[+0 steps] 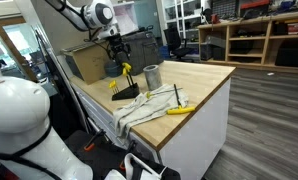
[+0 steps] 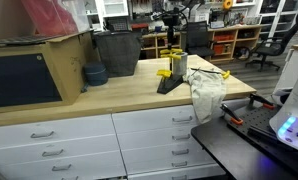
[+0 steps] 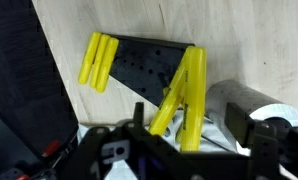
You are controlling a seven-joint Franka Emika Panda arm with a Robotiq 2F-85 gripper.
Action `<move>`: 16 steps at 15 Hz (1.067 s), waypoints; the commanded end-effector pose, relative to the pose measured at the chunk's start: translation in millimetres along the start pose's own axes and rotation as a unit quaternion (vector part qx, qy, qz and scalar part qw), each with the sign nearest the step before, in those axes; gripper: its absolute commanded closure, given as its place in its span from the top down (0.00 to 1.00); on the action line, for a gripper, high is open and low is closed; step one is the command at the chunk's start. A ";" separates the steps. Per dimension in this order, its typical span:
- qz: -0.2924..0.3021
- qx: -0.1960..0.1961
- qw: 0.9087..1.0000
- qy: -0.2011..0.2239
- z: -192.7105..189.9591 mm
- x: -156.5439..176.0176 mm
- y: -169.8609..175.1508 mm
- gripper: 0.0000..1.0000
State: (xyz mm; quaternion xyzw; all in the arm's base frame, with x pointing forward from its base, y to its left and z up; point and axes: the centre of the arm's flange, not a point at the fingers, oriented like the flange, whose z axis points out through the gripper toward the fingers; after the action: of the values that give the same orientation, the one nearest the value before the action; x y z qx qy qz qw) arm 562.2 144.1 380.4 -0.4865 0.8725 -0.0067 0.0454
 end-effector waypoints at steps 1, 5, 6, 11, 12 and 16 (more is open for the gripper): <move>-0.021 0.005 1.000 -0.007 -10.7 6.4 6.7 0.52; -0.046 -0.004 0.999 -0.010 -8.4 4.1 7.1 0.21; -0.056 -0.004 0.998 -0.008 -8.2 3.7 7.5 0.14; -0.096 0.019 0.995 0.019 -9.8 2.8 8.6 0.29; -0.104 0.024 0.994 0.026 -9.5 2.0 8.7 0.30; -0.141 0.047 0.988 0.048 -2.6 -4.1 7.8 0.57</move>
State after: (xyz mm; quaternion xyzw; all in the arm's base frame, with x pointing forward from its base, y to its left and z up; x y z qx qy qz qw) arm 560.3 147.5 383.5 -0.5814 0.8108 -0.0616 0.0294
